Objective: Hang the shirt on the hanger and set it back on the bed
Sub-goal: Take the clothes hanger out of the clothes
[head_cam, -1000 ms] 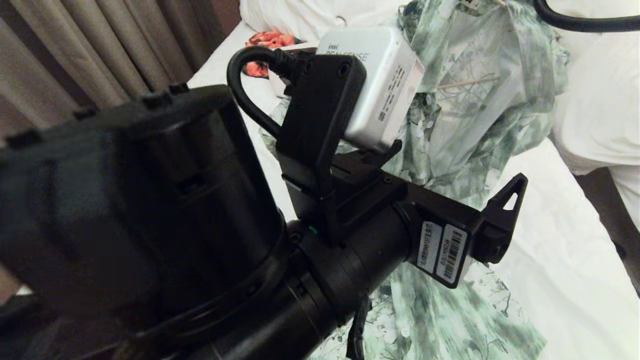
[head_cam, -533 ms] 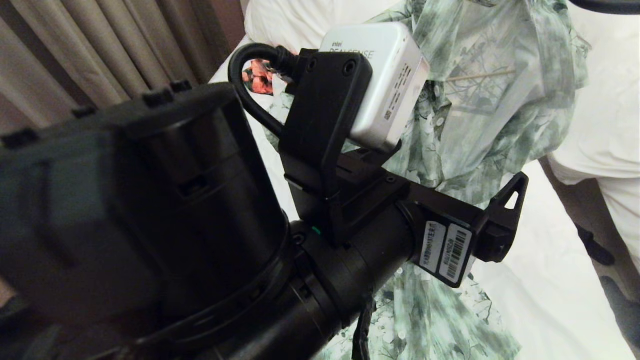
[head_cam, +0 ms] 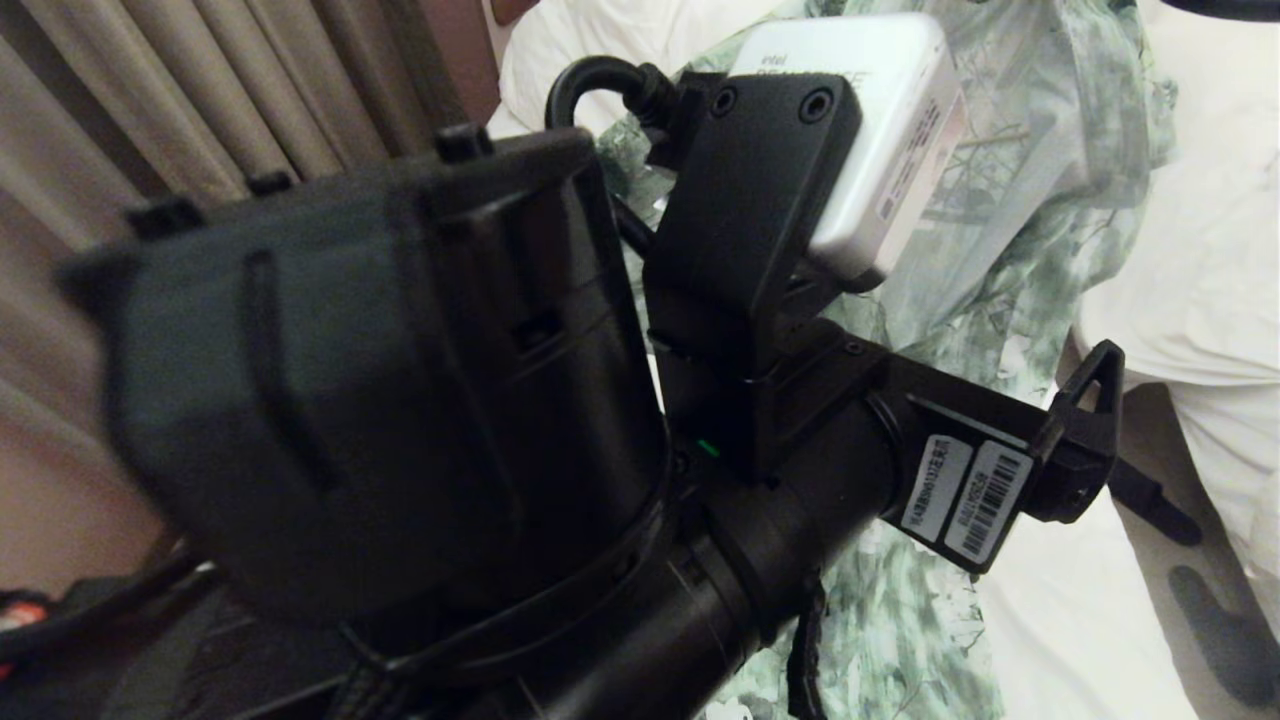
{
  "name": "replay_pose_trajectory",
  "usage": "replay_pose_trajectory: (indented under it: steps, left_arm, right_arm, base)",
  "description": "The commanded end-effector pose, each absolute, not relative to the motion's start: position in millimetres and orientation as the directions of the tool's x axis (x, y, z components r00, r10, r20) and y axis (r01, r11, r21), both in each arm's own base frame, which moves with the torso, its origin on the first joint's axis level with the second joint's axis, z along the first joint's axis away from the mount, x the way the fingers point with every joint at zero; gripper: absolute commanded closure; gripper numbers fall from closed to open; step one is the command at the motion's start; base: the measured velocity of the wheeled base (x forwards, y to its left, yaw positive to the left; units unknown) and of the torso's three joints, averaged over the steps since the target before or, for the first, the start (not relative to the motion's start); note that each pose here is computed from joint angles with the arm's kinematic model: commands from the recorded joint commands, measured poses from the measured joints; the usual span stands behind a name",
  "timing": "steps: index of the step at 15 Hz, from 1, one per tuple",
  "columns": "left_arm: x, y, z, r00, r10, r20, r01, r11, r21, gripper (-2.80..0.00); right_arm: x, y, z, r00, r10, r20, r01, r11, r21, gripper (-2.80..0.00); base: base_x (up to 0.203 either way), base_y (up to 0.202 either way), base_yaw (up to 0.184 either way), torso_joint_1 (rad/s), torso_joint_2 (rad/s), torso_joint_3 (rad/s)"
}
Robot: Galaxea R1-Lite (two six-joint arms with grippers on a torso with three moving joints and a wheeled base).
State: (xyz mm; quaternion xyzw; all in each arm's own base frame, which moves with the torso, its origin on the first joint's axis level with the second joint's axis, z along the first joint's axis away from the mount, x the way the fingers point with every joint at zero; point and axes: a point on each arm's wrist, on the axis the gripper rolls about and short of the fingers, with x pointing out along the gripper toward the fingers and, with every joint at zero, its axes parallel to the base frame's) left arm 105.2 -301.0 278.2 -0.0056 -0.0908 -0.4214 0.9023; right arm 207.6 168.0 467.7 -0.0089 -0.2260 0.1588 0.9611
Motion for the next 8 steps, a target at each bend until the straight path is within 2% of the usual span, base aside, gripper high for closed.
replay_pose_trajectory:
  steps: [1,8]
  left_arm:
    - [106.9,-305.1,281.8,0.629,-0.758,0.172,0.760,0.646,0.067,-2.80]
    - [111.4,-321.1,276.2,0.627,-0.763,0.160,0.763,0.642,0.072,-2.80]
  right_arm:
    - [206.8,167.9,468.0,0.847,0.309,0.433,-0.298,0.950,-0.094,0.00]
    - [206.6,167.2,468.3,0.847,0.305,0.435,-0.296,0.951,-0.092,0.00]
  base:
    - [0.000,0.000,0.000,0.178,-0.54,-0.366]
    - [0.000,0.000,0.000,0.221,-0.59,-0.369]
